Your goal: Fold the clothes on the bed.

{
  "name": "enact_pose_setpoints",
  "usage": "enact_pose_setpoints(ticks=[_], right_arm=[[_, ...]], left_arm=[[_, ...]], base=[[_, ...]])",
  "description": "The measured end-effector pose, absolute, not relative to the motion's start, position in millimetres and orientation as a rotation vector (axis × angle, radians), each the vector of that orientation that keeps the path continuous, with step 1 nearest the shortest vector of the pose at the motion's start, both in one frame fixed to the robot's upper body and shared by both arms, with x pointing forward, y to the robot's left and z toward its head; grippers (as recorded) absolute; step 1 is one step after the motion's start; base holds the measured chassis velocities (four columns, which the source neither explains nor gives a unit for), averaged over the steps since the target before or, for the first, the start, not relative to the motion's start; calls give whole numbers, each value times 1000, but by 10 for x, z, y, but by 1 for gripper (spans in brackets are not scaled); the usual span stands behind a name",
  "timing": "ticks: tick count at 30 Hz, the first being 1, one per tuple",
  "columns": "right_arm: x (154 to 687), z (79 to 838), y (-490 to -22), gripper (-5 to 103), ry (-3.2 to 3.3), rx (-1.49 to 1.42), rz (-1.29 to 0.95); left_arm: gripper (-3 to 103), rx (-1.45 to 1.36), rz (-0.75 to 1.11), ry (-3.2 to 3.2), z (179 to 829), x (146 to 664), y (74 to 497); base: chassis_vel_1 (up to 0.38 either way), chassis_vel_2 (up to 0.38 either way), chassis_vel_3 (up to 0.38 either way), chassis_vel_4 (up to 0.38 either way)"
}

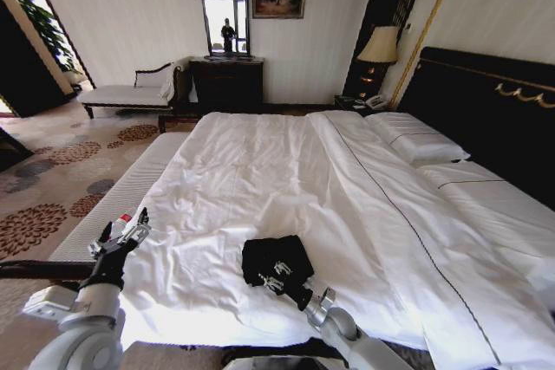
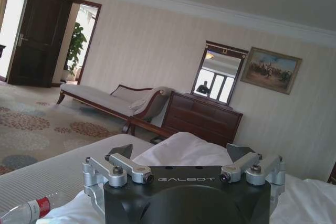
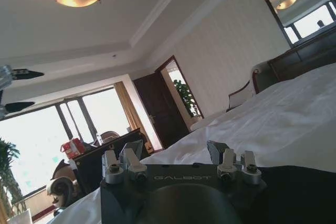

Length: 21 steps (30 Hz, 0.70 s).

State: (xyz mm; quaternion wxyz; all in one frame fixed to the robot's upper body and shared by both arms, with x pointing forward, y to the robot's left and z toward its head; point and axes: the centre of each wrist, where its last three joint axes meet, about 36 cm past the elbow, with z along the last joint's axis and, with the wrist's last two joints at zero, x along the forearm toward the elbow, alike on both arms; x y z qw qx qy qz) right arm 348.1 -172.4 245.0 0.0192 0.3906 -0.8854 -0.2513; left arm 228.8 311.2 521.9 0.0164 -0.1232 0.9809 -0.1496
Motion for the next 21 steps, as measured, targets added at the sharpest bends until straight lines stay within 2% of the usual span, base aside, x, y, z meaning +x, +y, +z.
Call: enact_pose_setpoints(ticks=[1, 4, 6, 7, 9, 21], right_arm=[[3549, 2451, -1655, 77, -2740, 1173, -809], [3709, 2467, -1464, 82, -2688, 1101, -882], [3790, 2487, -1343, 92, -2646, 1084, -906], [3790, 2487, -1343, 92, -2646, 1084, -906], [3804, 2495, -1218, 99, -2595, 1094, -903], [3804, 2322, -636, 100, -2442, 1222, -810]], left_arm=[[100, -386, -463, 3051, 5219, 2284, 3115], [100, -394, -452, 3052, 5226, 2273, 3135], [100, -403, -446, 3049, 5238, 2263, 3160], [100, -403, -446, 3049, 5238, 2263, 3160], [100, -415, -443, 3046, 5244, 2253, 3182], [100, -452, -447, 3056, 5201, 2211, 3193]], base=[[0, 0, 0, 0], [0, 0, 0, 0], [0, 0, 0, 0], [0, 0, 0, 0], [0, 0, 0, 0], [0, 0, 0, 0]])
